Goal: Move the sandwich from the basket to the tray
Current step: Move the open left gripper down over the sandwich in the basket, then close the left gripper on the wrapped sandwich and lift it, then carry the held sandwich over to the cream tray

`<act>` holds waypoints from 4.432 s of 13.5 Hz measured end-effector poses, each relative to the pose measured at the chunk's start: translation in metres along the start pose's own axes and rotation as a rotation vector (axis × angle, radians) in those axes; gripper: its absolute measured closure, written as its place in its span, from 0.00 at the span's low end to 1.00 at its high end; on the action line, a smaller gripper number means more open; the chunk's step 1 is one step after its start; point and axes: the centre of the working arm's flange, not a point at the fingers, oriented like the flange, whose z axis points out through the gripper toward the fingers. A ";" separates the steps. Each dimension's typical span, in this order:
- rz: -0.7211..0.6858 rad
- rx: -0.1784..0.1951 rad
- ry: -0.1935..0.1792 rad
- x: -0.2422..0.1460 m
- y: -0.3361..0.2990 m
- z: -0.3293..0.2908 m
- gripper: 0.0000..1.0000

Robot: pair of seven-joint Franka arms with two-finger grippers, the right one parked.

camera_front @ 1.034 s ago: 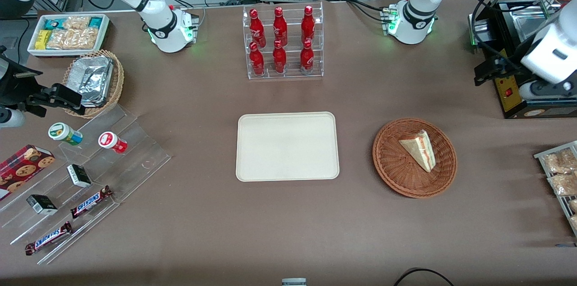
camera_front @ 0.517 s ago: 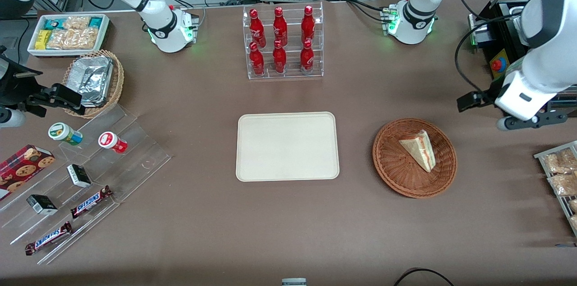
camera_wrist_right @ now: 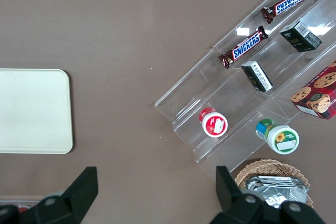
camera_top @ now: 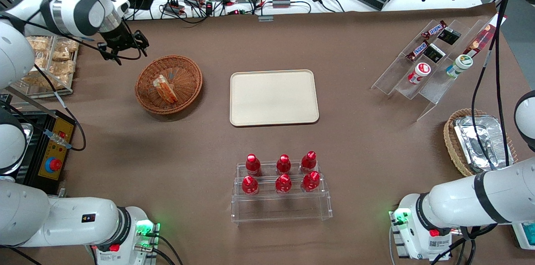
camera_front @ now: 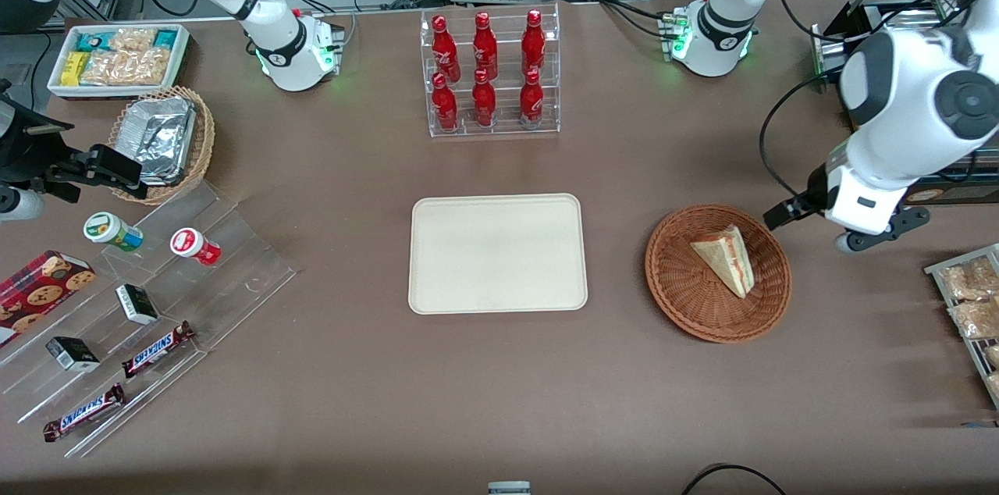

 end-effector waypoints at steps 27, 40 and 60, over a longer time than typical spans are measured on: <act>-0.186 0.040 -0.113 -0.001 0.037 0.160 0.44; -0.192 0.060 -0.126 0.019 0.053 0.113 0.85; 0.428 0.083 -0.139 -0.118 0.248 0.045 0.85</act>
